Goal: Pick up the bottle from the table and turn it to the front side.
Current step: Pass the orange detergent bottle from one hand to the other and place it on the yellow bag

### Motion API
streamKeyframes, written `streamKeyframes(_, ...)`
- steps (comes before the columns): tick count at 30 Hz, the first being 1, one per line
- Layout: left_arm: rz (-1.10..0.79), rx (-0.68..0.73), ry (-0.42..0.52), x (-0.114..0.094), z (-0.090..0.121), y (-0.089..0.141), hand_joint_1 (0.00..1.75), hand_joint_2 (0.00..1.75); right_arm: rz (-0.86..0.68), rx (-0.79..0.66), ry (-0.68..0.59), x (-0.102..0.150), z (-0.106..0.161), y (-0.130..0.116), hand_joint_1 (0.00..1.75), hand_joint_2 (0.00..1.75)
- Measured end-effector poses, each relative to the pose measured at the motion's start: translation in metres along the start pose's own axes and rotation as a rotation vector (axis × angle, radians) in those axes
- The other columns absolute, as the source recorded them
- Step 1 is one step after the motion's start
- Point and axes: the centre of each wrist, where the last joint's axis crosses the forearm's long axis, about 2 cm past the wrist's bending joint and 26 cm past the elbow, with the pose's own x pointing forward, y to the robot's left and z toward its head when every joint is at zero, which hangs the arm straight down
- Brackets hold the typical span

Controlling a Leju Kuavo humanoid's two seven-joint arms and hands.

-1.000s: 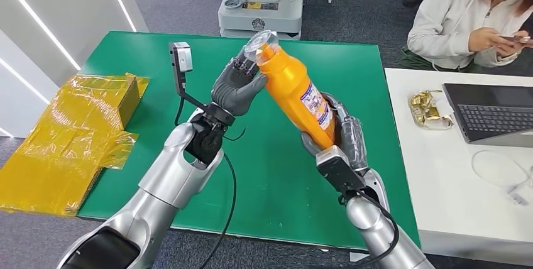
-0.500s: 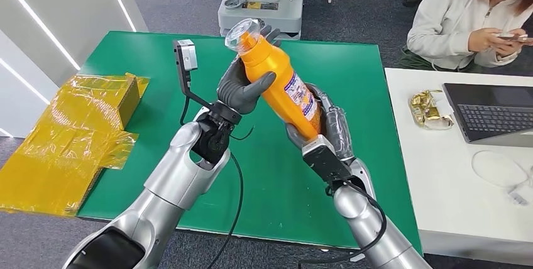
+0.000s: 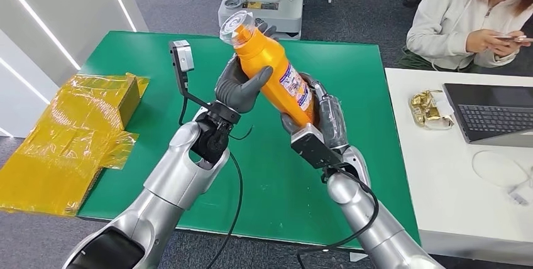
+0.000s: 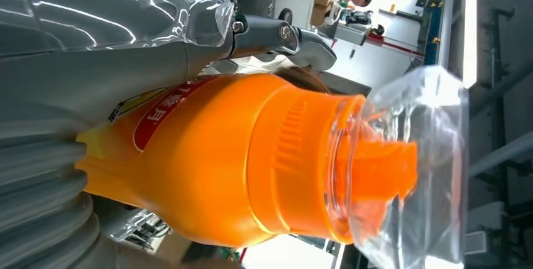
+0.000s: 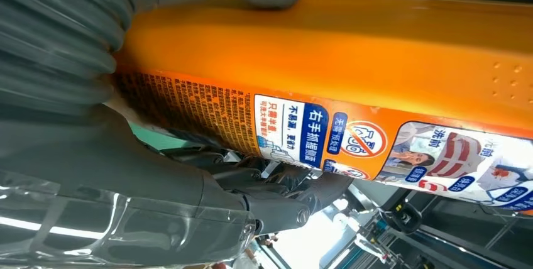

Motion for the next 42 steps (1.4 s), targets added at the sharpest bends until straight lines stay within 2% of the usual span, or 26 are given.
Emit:
streamKeyframes(17, 0.039, 0.006, -0.001, -0.002, 0.003, 0.002, 1.75, 1.75, 0.024, -0.025, 0.015, -0.003, 0.001, 0.001, 1.74, 1.75)
streamKeyframes(18, 0.039, 0.005, -0.002, -0.002, 0.003, 0.002, 1.75, 1.75, 0.020, -0.025, 0.017, -0.003, 0.002, 0.001, 1.65, 1.75)
streamKeyframes(21, 0.031, 0.004, -0.004, -0.004, 0.004, 0.004, 1.75, 1.75, 0.007, -0.024, 0.024, -0.004, 0.005, 0.002, 0.36, 1.75)
streamKeyframes(22, 0.022, 0.005, -0.005, -0.005, 0.005, 0.005, 1.75, 1.75, -0.002, -0.022, 0.026, -0.004, 0.006, 0.002, 0.01, 1.75)
streamKeyframes(30, -0.142, 0.043, -0.007, -0.010, 0.007, 0.019, 1.75, 1.75, -0.100, -0.029, 0.045, -0.004, 0.018, 0.002, 0.00, 1.75)
streamKeyframes(32, -0.237, 0.074, -0.012, -0.008, 0.008, 0.024, 1.75, 1.75, -0.139, -0.031, 0.044, -0.005, 0.022, 0.001, 0.00, 1.75)
streamKeyframes(37, -0.534, 0.160, -0.045, 0.010, 0.013, 0.055, 1.75, 1.75, -0.239, -0.036, 0.036, -0.007, 0.037, -0.003, 0.00, 1.75)
streamKeyframes(42, -0.731, 0.212, -0.061, 0.031, 0.018, 0.080, 1.75, 1.75, -0.286, -0.056, 0.012, -0.005, 0.046, -0.010, 0.00, 1.75)
